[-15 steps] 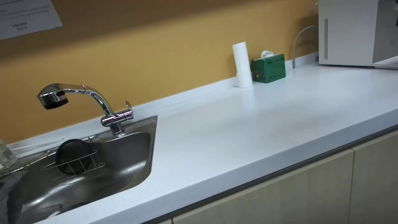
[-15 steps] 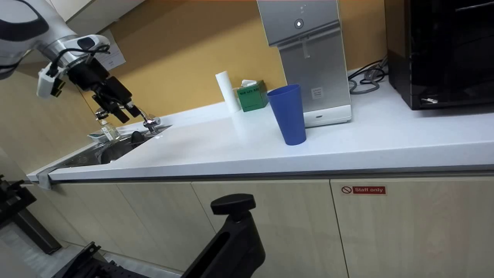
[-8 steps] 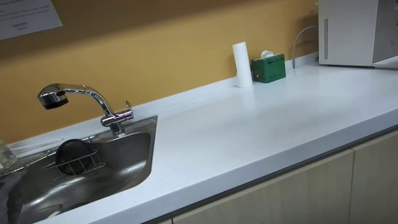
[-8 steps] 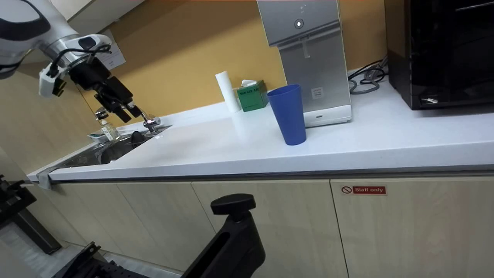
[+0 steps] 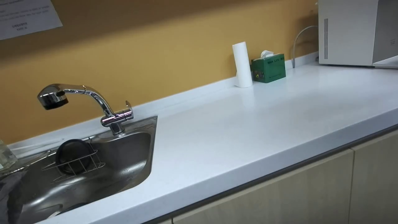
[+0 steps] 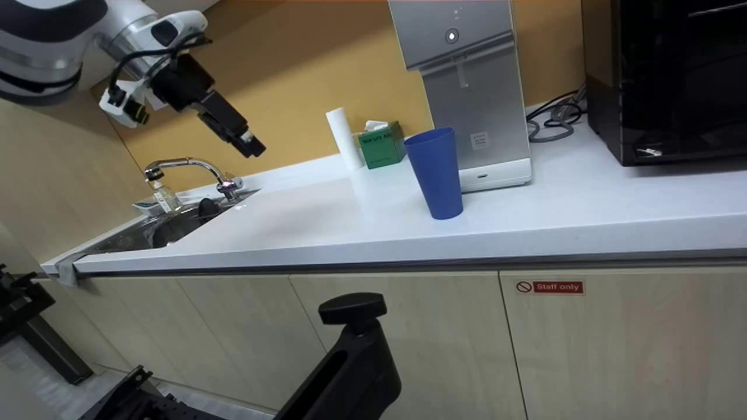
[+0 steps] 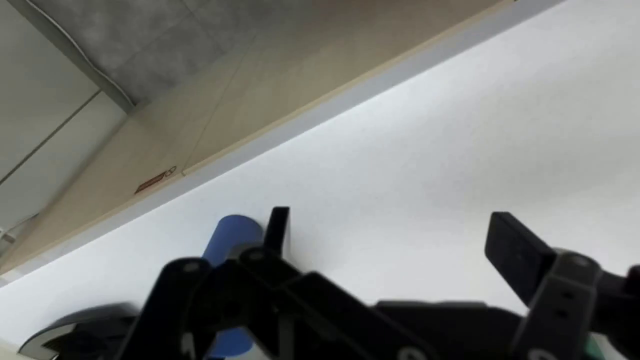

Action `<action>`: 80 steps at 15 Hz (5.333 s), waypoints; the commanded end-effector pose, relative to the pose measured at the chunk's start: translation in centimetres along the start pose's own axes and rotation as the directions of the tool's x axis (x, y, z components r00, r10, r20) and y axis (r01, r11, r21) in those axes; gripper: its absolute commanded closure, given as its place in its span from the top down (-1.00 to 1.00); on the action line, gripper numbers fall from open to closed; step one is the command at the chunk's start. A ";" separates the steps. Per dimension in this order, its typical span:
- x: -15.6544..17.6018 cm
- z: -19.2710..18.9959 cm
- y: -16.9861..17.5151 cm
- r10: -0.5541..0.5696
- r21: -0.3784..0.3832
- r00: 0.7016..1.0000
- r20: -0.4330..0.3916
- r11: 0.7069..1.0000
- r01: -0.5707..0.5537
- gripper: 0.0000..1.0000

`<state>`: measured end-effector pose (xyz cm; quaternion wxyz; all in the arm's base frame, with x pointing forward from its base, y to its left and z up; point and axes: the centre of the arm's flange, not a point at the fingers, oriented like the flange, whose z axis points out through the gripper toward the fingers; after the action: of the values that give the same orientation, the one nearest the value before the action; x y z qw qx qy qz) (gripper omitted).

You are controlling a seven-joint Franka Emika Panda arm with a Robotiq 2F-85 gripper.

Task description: Put the cup under the tap dispenser

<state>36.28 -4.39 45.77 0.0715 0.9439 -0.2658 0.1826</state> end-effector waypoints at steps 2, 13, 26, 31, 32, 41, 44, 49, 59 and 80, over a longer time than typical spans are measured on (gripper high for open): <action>3.7 1.9 4.0 0.131 -0.085 0.973 -0.188 0.985 -0.149 1.00; 4.8 4.4 9.7 0.126 -0.197 0.968 -0.217 0.966 -0.170 1.00; 6.5 11.6 10.1 0.037 -0.041 0.977 -0.210 0.998 -0.047 1.00; 6.7 14.7 11.3 0.058 -0.051 0.975 -0.214 0.996 -0.071 1.00; 6.8 15.0 11.5 0.060 -0.054 0.973 -0.223 0.996 -0.074 1.00; 8.6 17.0 12.9 0.073 -0.038 0.956 -0.286 0.996 -0.087 1.00; 9.3 17.7 12.8 0.074 -0.026 0.953 -0.294 0.996 -0.085 1.00; 9.1 15.8 13.2 0.049 -0.014 0.965 -0.259 0.998 -0.054 1.00; 9.9 17.3 14.1 0.024 -0.038 0.951 -0.309 0.999 -0.037 1.00; 12.7 22.2 13.7 0.000 0.030 0.953 -0.302 1.000 0.009 1.00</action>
<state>43.16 -27.12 34.61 0.1020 0.9066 -0.2491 0.3249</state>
